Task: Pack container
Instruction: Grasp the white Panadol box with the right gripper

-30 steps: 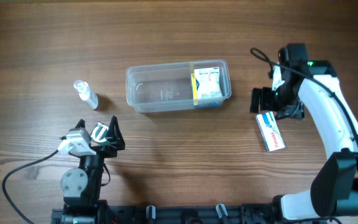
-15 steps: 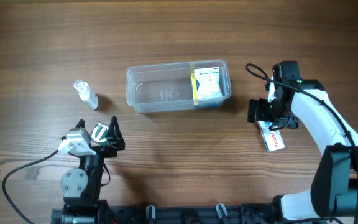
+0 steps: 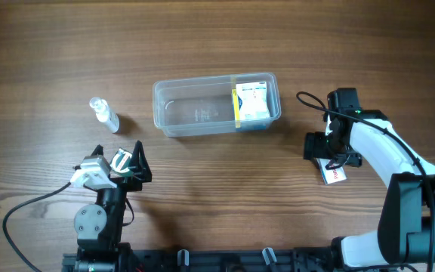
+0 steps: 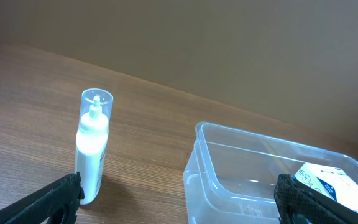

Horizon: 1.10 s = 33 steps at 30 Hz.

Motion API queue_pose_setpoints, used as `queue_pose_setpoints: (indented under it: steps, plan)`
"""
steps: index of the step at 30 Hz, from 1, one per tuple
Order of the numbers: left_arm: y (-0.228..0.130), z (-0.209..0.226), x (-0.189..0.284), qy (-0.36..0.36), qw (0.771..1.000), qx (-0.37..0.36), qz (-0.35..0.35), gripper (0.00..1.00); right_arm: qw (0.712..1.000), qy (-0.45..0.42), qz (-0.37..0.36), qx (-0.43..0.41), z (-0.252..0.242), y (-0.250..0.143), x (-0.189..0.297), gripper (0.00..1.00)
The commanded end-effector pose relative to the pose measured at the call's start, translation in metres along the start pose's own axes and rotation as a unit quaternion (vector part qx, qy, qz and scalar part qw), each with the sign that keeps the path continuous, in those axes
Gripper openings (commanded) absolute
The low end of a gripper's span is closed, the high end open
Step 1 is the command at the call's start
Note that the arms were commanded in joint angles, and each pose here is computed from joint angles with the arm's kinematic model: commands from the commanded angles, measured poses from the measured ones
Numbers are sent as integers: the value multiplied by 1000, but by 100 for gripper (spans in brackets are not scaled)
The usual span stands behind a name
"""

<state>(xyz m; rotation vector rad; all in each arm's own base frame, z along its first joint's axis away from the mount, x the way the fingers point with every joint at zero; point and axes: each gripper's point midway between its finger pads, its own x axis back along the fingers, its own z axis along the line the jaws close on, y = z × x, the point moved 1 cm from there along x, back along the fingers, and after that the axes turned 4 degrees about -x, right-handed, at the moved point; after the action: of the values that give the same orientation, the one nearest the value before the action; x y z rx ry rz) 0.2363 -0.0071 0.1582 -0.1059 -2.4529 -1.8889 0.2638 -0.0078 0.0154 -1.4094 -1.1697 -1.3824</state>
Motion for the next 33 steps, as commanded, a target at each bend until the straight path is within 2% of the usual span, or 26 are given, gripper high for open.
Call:
queue_pose_setpoints:
  steps: [1, 6, 11, 18, 20, 21, 30, 33]
  plan:
    - [-1, 1, 0, -1, 1000, 4, 0, 100, 1000, -5, -1, -19, -2, -1, 1, 72]
    - [-1, 1, 0, -1, 1000, 4, 0, 100, 1000, 11, 3, -23, 3, -2, 1, 62]
    - [-1, 1, 0, -1, 1000, 4, 0, 100, 999, 12, 6, -51, 3, -4, -1, 57]
    - [-1, 1, 0, -1, 1000, 4, 0, 100, 996, 32, 0, -88, 10, 0, 0, 58]
    - [-1, 1, 0, -1, 1000, 4, 0, 100, 997, 63, -17, -36, 21, 7, -1, 66]
    - [-1, 1, 0, -1, 1000, 4, 0, 100, 997, 64, -19, -28, 21, 8, -2, 67]
    - [-1, 1, 0, -1, 1000, 4, 0, 100, 999, 32, -21, -5, 9, -3, -18, 67]
    - [-1, 1, 0, -1, 1000, 4, 0, 100, 999, 32, -19, -6, 9, -4, -18, 63]
